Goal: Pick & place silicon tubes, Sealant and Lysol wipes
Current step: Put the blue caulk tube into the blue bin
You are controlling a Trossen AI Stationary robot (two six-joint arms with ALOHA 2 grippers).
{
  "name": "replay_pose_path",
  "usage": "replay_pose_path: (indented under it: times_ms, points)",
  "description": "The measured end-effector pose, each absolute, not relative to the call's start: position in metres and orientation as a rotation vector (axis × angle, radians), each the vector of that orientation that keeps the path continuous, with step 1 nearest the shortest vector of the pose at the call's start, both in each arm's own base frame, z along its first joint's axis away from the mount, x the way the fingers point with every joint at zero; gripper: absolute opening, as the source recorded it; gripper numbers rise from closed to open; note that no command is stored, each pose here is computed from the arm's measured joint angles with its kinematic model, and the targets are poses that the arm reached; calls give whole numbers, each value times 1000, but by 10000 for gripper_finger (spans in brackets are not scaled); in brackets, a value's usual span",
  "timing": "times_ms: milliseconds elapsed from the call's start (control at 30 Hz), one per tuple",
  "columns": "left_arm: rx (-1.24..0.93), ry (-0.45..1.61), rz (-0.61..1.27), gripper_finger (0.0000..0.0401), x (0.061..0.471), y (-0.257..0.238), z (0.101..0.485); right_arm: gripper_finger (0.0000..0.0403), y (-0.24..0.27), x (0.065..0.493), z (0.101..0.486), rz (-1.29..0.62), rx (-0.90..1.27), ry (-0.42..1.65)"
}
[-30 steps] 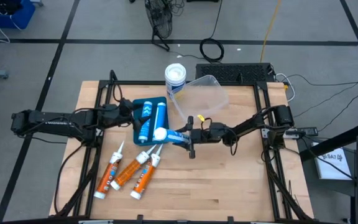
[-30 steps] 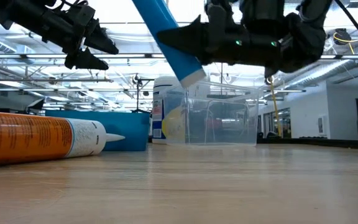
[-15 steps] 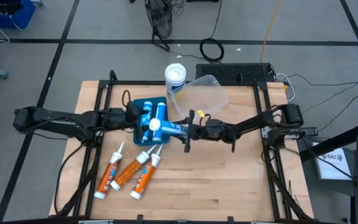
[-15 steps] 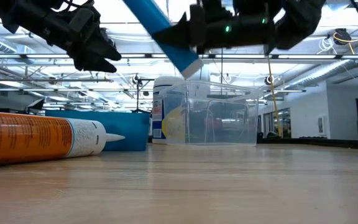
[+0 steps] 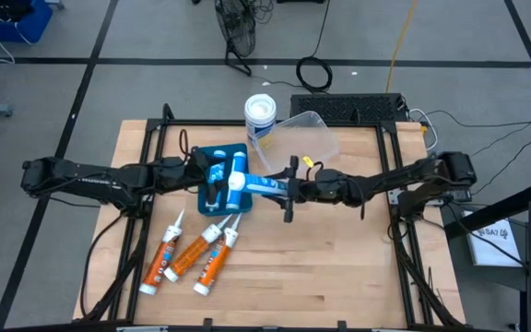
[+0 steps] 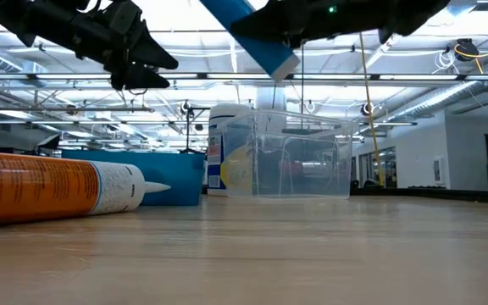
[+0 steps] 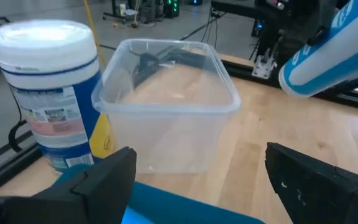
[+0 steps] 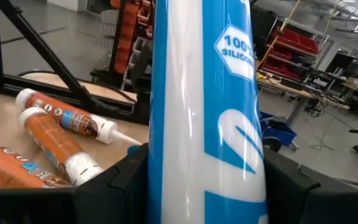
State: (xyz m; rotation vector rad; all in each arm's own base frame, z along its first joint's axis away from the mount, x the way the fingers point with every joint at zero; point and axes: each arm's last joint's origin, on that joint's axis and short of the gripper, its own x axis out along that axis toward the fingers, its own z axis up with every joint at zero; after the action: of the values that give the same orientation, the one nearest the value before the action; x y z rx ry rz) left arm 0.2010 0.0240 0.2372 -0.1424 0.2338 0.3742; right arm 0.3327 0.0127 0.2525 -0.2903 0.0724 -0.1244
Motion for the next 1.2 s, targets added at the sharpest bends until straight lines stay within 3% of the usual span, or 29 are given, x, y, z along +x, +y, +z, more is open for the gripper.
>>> replay_pose_path:
  times_ms: [400,767,1000,1200]
  points:
    - [-89,213,377,348,202,24,240,210,4,325,256,-207,-378,152]
    - [243,231,306,331,203,16,244,210,-13,325,257,-253,-381,154]
    - [161,132,315,337,204,16,252,210,-22,325,257,-191,-363,140]
    - [94,-67,189,329,187,11,279,210,-27,325,258,-205,-362,121]
